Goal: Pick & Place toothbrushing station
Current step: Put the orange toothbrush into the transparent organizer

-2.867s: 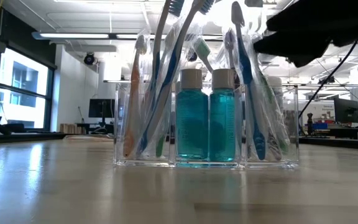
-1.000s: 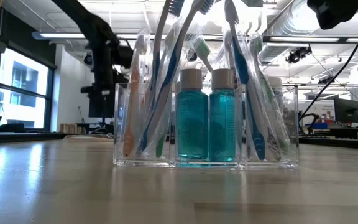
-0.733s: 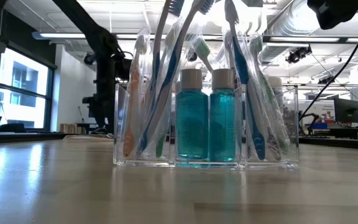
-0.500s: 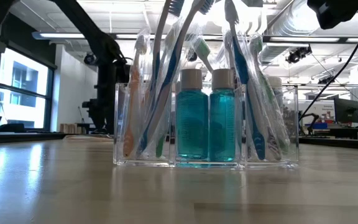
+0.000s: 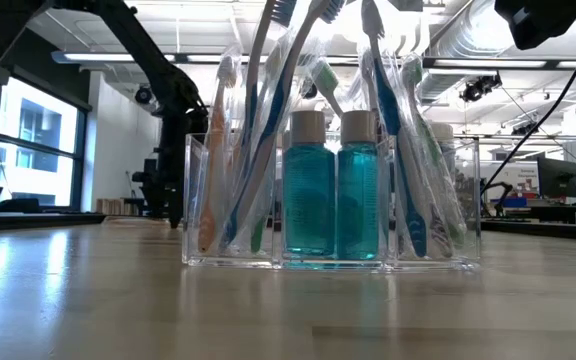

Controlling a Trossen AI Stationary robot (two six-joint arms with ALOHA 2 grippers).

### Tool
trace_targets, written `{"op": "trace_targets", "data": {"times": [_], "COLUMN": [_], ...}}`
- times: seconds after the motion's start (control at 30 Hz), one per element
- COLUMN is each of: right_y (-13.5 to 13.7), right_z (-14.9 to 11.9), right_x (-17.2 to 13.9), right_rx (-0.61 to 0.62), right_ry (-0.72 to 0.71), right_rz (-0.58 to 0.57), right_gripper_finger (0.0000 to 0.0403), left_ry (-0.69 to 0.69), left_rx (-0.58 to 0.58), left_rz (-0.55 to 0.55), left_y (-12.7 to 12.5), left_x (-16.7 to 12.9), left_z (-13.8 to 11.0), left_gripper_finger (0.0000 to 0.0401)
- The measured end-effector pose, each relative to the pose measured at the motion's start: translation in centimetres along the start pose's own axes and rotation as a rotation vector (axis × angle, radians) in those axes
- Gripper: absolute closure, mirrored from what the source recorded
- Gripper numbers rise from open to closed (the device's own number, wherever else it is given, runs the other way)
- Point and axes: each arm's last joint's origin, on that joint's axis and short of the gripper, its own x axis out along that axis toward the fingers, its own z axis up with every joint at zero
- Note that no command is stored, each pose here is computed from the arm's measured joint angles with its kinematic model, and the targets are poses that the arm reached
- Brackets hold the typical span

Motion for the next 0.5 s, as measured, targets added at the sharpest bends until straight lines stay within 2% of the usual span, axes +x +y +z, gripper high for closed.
{"op": "trace_targets", "data": {"times": [0.07,0.17,0.27,0.43,0.5], "right_y": [0.0,0.0,0.0,0.0,0.0], "right_z": [-0.01,-0.01,-0.01,-0.02,-0.05], "right_x": [0.0,0.0,0.0,0.0,0.0], "right_rx": [0.0,0.0,0.0,-0.001,0.002], "right_ry": [0.001,0.0,0.001,0.002,0.006], "right_rz": [0.0,0.0,0.0,0.002,0.005], "right_gripper_finger": [0.0182,0.0182,0.0182,0.0182,0.0182], "left_ry": [0.01,0.013,0.013,0.033,0.035], "left_rx": [0.001,-0.002,-0.004,-0.001,-0.023], "left_rz": [0.001,0.001,-0.007,-0.049,-0.05], "left_y": [-0.05,-0.07,-0.14,-0.27,-0.26], "left_x": [0.3,0.4,0.44,0.52,0.55], "left_z": [-0.01,-0.02,0.0,-0.14,-0.15], "left_gripper_finger": [0.016,0.0192,0.0247,0.0371,0.0377]}}
